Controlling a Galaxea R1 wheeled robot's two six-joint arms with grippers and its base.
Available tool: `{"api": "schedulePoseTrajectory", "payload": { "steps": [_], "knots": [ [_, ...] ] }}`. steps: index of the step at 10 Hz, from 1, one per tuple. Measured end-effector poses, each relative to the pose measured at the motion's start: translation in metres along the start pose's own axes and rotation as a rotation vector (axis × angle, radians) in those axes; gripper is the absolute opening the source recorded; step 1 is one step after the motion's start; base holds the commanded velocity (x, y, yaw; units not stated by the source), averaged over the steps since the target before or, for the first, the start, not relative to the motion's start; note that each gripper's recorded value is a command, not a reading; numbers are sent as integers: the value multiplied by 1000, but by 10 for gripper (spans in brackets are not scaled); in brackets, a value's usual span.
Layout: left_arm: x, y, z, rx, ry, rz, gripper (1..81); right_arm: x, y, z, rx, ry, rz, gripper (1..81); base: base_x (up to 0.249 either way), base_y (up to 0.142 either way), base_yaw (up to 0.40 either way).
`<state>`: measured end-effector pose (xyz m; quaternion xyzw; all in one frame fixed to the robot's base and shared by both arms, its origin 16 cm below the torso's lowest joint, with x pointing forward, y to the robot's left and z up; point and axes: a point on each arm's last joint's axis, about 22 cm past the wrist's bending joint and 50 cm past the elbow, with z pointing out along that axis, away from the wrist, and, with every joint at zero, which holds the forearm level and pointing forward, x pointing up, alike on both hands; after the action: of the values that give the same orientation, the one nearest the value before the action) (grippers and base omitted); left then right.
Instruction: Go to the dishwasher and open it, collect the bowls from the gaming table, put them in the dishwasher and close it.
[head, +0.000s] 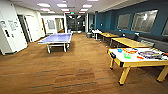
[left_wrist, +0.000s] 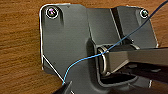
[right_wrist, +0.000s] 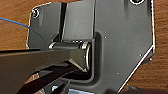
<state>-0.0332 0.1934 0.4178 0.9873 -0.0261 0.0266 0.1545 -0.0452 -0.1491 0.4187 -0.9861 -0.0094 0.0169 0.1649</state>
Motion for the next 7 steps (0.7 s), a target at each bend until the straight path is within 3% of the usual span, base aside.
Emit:
{"api": "schedulePoseTrajectory", "payload": {
  "steps": [7],
  "knots": [
    [0,4,1,-5,-1,0,811,-2,2,0,-2,-2,1,811,242,0,0]
  ]
}}
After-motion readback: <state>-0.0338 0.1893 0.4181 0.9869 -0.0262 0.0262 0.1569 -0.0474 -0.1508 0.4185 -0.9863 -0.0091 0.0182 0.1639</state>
